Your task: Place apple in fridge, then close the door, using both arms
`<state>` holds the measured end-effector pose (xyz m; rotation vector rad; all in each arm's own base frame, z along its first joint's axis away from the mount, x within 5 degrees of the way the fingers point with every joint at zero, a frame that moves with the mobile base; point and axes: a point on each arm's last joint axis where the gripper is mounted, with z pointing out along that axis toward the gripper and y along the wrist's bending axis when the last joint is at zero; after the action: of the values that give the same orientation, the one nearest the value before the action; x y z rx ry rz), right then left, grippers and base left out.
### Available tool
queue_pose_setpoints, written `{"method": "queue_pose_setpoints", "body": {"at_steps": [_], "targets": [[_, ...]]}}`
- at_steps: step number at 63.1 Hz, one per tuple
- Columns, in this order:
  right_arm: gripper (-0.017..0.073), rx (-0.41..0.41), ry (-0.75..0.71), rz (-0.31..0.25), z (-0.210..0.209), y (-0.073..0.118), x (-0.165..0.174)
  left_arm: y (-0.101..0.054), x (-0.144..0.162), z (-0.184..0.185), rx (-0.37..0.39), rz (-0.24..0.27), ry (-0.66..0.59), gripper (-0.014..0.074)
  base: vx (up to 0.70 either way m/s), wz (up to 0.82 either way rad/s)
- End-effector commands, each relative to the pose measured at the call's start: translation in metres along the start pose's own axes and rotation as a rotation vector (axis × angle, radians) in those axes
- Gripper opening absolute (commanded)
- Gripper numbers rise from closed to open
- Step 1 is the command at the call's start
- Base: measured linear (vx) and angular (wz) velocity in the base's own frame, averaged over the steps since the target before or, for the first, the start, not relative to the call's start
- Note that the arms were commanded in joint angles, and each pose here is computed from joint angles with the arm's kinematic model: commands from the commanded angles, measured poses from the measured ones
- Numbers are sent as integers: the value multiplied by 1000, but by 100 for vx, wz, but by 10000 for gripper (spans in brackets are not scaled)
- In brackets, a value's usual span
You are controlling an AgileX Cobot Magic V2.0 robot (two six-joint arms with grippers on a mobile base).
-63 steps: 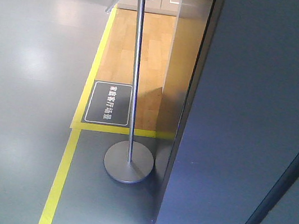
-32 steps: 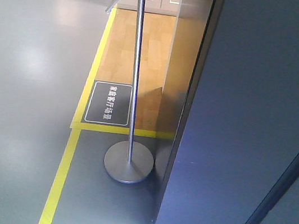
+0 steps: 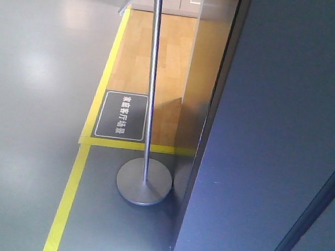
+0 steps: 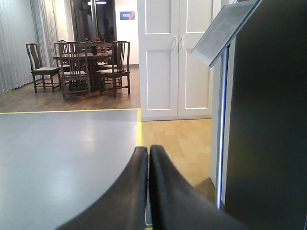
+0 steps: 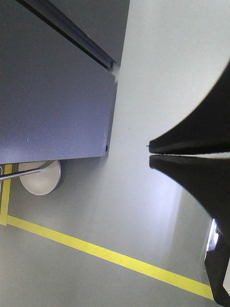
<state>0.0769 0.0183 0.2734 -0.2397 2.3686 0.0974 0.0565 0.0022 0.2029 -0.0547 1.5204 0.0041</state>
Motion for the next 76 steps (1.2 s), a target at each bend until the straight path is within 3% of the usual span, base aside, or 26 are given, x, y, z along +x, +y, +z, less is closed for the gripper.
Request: {"method": "queue_pose_setpoints", "body": {"at_steps": [1,16,42,76], "targets": [[-4,-1,-72,-9,-5,0,-10,0,2,0,4,-13,-63,-6,0,0],[-4,-1,-72,-9,-5,0,-10,0,2,-1,3,33,-66,-6,0,0],[-4,-1,-72,-9,-5,0,-10,-1,-7,-2,8,10,-165,-6,0,0],[-4,-1,-72,-9,-5,0,-10,-1,-9,-2,7,12,-158,-6,0,0]]}}
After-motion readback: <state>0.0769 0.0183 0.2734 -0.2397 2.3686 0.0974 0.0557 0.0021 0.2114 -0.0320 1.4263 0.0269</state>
